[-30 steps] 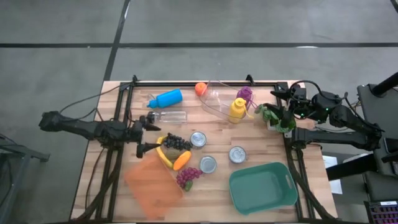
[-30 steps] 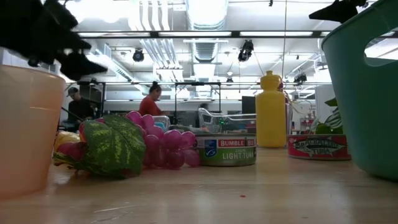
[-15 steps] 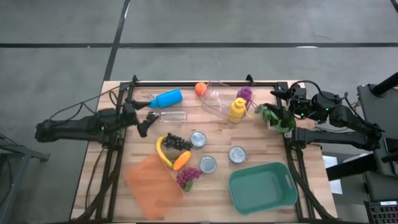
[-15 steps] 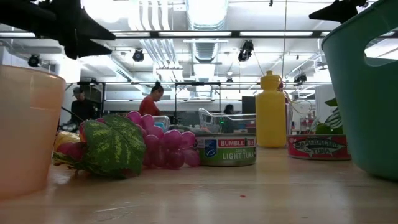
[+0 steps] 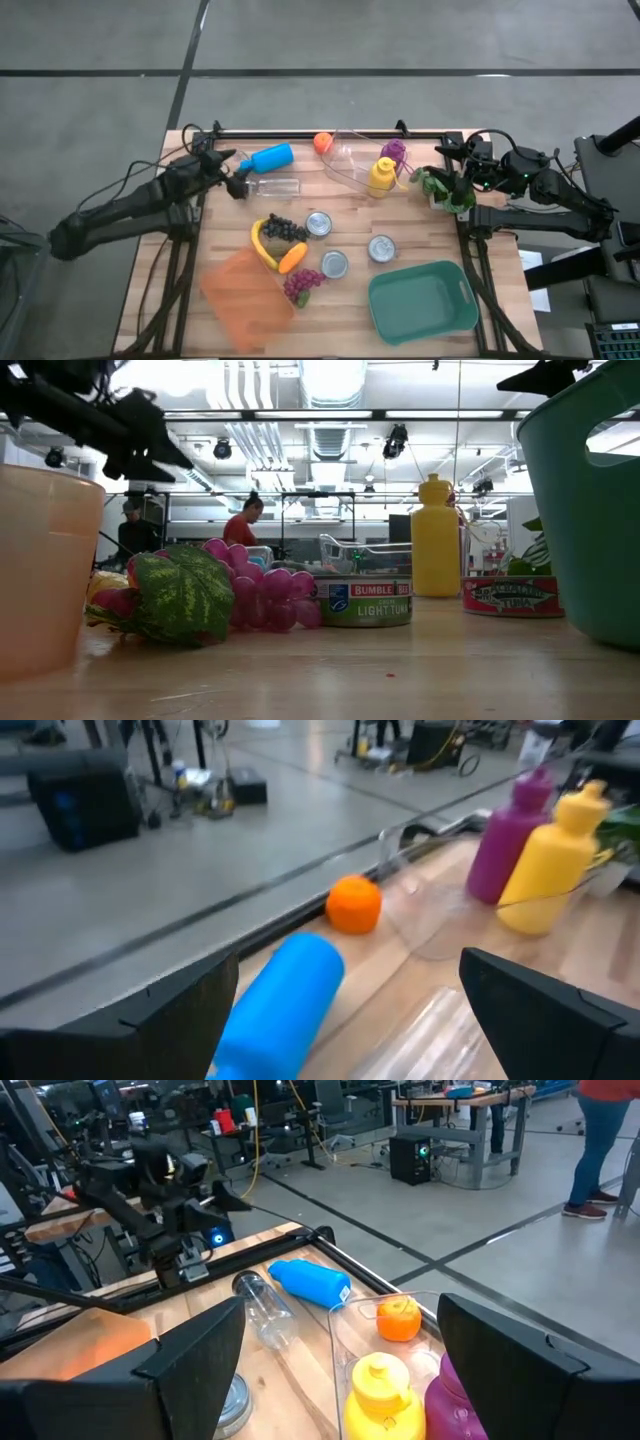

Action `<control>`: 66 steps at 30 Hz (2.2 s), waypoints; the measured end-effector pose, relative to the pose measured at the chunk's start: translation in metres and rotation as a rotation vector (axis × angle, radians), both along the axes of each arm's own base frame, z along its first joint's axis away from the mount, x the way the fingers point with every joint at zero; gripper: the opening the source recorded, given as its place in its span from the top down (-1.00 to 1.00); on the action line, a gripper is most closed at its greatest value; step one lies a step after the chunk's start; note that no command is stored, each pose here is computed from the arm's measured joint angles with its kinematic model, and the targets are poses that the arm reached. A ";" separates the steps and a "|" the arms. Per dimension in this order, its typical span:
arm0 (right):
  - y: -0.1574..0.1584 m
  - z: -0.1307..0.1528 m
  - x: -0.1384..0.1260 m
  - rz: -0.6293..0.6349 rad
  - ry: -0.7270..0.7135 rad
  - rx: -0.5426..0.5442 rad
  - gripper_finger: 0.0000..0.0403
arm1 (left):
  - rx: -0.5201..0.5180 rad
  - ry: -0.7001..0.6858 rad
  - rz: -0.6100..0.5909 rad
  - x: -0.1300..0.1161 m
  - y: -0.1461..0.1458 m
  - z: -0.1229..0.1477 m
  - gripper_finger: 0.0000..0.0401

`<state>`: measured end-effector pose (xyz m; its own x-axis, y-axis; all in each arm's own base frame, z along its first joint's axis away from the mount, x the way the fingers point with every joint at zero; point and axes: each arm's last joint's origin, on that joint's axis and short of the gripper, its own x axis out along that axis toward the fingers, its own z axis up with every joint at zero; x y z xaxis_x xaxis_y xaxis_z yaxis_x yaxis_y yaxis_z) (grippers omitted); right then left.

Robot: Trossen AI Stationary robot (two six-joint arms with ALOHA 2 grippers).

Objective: Pick & Place Food Item
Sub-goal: Put the blue water bottle into the transparent bin

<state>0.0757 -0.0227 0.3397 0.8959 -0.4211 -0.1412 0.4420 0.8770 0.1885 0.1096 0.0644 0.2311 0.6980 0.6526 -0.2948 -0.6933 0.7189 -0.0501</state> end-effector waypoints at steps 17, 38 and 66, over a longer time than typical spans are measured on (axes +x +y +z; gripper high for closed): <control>0.000 0.000 0.000 0.000 0.000 0.000 -0.63 | -0.074 -0.059 0.102 -0.014 0.031 -0.042 -0.91; 0.000 0.000 0.000 0.000 0.000 0.000 -0.63 | -0.265 -0.088 -0.038 -0.018 0.070 -0.052 -0.91; 0.000 0.000 0.000 0.000 0.000 0.000 -0.63 | -0.127 -0.001 -0.174 -0.040 0.103 -0.072 -0.91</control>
<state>0.0758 -0.0227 0.3398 0.8961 -0.4209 -0.1411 0.4417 0.8771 0.1886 0.0695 0.1678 0.1594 0.7973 0.4798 -0.3662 -0.5591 0.8157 -0.1485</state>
